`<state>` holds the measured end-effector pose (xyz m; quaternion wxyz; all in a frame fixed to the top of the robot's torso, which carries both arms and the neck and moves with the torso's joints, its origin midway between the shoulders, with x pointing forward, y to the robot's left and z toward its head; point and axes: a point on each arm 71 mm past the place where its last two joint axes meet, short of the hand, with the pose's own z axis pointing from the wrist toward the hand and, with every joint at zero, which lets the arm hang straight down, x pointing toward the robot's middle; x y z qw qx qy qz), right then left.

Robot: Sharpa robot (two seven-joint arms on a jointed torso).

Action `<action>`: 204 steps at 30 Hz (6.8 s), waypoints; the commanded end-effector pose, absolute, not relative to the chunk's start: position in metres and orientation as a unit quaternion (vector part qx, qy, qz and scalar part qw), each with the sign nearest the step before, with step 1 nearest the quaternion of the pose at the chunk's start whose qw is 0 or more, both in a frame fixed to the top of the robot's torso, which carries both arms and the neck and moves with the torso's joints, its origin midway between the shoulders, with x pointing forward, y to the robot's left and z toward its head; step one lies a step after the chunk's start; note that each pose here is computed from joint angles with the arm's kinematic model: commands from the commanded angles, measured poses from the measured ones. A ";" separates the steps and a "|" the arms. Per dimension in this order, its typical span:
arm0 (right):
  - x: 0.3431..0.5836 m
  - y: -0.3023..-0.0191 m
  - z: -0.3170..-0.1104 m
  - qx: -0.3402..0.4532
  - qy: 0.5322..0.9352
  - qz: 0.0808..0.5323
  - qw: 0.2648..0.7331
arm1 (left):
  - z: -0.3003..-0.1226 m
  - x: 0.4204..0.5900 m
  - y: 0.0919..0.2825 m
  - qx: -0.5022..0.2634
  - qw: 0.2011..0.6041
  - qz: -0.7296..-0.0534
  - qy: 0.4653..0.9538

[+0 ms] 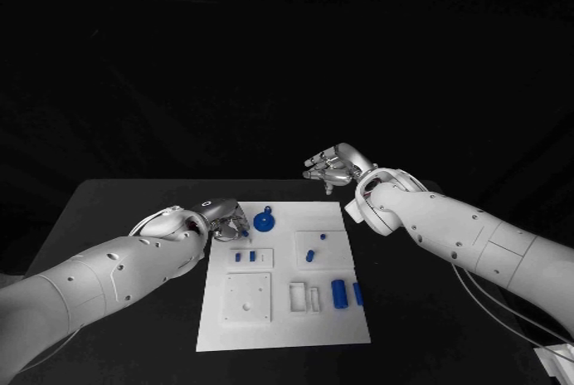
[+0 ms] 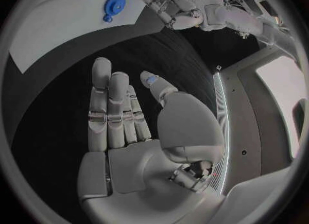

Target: Assemble the parts on the task board

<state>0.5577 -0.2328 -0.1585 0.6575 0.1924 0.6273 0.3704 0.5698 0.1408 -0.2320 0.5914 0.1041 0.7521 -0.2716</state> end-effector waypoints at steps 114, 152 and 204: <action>0.558 -0.230 -0.160 0.187 0.631 0.377 0.651 | -0.251 0.569 0.133 0.114 0.573 -0.247 0.773; 0.558 -0.232 -0.161 0.188 0.632 0.376 0.651 | -0.245 0.570 0.147 0.097 0.610 -0.245 0.747; 0.532 -0.217 -0.210 -0.071 0.739 0.221 0.633 | -0.141 0.514 0.191 -0.103 0.551 -0.444 0.699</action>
